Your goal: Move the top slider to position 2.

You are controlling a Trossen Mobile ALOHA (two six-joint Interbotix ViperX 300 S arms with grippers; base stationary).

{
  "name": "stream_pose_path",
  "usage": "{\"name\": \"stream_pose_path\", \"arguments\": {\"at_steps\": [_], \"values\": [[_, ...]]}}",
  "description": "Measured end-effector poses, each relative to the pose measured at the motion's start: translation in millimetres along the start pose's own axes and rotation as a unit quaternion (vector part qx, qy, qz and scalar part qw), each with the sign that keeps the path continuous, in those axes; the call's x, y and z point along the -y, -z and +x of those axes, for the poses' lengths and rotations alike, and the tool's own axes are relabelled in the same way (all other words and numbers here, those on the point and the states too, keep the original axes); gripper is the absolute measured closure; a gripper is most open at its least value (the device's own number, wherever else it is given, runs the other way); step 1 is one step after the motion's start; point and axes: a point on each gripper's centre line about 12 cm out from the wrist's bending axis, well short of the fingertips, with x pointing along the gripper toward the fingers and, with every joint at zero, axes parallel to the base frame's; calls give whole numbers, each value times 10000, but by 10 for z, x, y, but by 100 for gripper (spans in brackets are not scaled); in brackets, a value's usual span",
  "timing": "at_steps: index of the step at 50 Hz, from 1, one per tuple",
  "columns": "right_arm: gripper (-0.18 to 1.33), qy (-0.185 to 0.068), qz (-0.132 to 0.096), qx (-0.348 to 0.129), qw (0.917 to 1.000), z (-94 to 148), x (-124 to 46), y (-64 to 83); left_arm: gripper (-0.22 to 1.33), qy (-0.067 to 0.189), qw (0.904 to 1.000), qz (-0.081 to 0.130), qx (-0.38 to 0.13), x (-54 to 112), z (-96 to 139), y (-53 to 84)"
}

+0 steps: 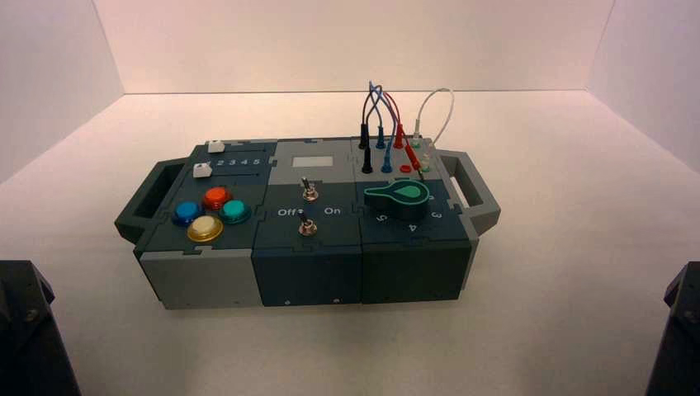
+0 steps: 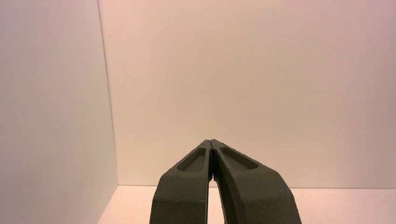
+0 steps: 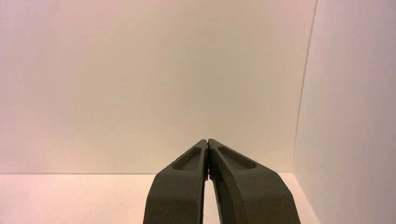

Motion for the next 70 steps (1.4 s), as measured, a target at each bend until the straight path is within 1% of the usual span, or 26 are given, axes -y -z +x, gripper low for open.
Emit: {"name": "stream_pose_path", "arguments": {"at_steps": [44,48,53,57,58,63,64,65,66,70], "values": [[128,1,0,-54,10000,1,0,8,128,7,10000,0,-16,3,4,6],[129,-5,0,-131,9999,6,-2,35,128,-1,10000,0,-54,0,9,18],[128,-37,8,-293,9996,21,-16,78,128,-1,9997,1,-230,0,20,62],[128,-78,6,-508,9987,43,-34,130,127,6,9988,1,-491,3,35,130],[128,-92,5,-555,9984,51,-40,137,128,5,9983,1,-575,2,39,154],[128,-158,2,-710,9974,78,-70,141,127,29,9966,2,-821,13,70,184],[128,-194,-1,-787,9967,87,-86,146,128,67,9954,3,-959,30,88,201],[128,-194,-1,-787,9967,87,-86,146,128,67,9954,3,-959,30,88,201],[128,-262,-6,-865,9959,102,-116,140,128,114,9937,7,-1113,50,106,217],[128,-413,-28,-1021,9939,117,-182,147,127,213,9895,19,-1427,94,134,264]]}}
